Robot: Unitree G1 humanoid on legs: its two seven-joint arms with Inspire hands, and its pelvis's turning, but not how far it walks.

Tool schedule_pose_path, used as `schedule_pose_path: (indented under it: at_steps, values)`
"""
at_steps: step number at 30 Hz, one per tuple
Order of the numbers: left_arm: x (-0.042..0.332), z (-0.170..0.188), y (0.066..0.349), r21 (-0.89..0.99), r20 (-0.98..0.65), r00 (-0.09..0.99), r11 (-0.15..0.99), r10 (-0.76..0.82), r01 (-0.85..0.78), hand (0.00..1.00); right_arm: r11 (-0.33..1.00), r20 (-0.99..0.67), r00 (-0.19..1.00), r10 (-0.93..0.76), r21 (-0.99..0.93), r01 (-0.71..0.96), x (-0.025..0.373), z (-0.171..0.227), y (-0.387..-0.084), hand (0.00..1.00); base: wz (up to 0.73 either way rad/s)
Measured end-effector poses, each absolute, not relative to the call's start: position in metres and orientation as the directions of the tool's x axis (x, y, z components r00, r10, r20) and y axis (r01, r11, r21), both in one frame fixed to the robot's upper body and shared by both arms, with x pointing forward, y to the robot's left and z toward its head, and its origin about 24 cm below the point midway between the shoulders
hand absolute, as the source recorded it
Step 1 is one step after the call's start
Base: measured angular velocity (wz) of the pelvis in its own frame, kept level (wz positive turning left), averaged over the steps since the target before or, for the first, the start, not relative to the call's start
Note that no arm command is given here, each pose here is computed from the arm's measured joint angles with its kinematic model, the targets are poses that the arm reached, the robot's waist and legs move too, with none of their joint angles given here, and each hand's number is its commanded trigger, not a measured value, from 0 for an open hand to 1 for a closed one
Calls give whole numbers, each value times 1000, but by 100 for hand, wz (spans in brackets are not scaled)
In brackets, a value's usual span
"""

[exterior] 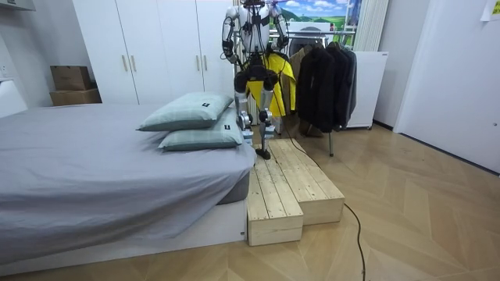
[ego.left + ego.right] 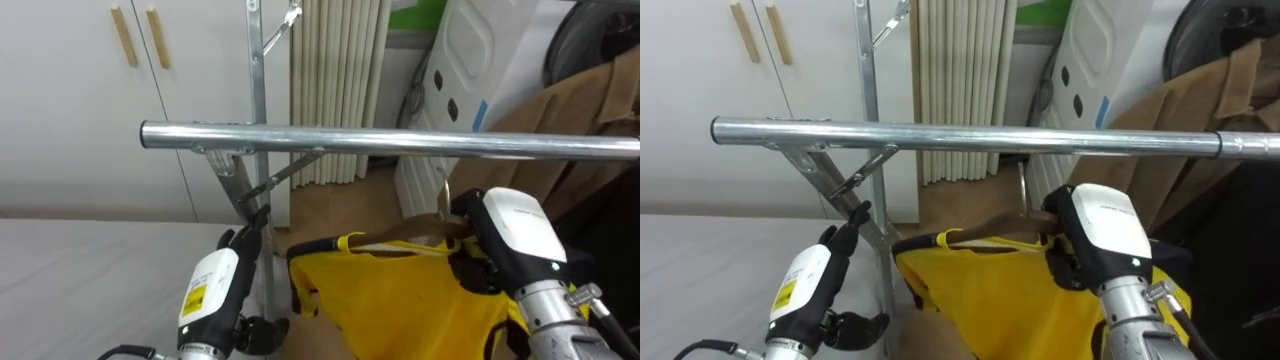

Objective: Hang clothes

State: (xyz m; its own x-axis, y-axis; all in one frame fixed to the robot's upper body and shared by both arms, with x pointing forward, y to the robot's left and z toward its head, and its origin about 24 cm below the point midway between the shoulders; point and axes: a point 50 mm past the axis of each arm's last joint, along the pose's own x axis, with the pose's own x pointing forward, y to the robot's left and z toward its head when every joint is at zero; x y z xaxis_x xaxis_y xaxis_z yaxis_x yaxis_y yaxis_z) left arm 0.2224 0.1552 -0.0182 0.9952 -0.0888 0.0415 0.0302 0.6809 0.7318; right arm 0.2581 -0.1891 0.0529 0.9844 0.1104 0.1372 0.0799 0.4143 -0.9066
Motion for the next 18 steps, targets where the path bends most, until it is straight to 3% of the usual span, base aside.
schedule_pose_path:
  at_steps: [18]
  values:
    - [217,-29,159,737,-8,997,673,-79,59,0,416,173,979,112,-903,112,263,62,-190,100,2]
